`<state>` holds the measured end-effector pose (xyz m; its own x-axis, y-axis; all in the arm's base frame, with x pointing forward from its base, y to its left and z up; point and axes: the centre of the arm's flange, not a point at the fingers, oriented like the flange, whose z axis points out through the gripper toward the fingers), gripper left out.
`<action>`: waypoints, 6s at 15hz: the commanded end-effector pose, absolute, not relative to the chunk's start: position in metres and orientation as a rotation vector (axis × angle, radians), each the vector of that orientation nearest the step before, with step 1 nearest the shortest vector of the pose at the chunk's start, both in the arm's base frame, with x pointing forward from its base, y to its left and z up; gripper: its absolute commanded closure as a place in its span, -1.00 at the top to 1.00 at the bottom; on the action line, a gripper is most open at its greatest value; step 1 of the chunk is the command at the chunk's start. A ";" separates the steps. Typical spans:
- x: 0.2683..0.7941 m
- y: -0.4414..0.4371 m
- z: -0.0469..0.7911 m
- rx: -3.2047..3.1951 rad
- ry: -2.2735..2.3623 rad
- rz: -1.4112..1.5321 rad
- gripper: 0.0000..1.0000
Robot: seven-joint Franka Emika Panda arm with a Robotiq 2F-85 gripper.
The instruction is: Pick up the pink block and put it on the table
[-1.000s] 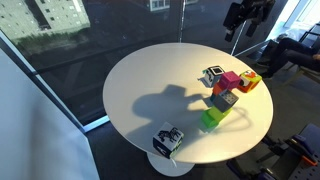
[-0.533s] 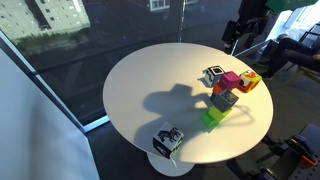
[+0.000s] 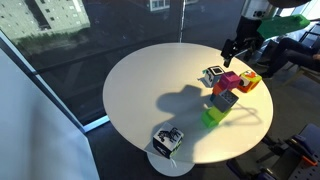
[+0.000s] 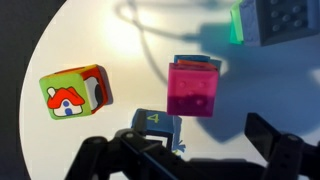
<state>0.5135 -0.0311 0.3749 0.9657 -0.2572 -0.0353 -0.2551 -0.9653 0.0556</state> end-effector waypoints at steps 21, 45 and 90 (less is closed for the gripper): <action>0.520 -0.020 0.306 3.032 -0.390 -0.084 0.31; 0.583 -0.026 0.341 3.039 -0.479 -0.036 -0.44; 0.603 -0.018 0.285 3.074 -0.379 -0.185 1.00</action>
<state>0.6126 -0.0161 0.2565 0.9612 -0.2542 -0.1069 -0.2486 -0.9666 0.0628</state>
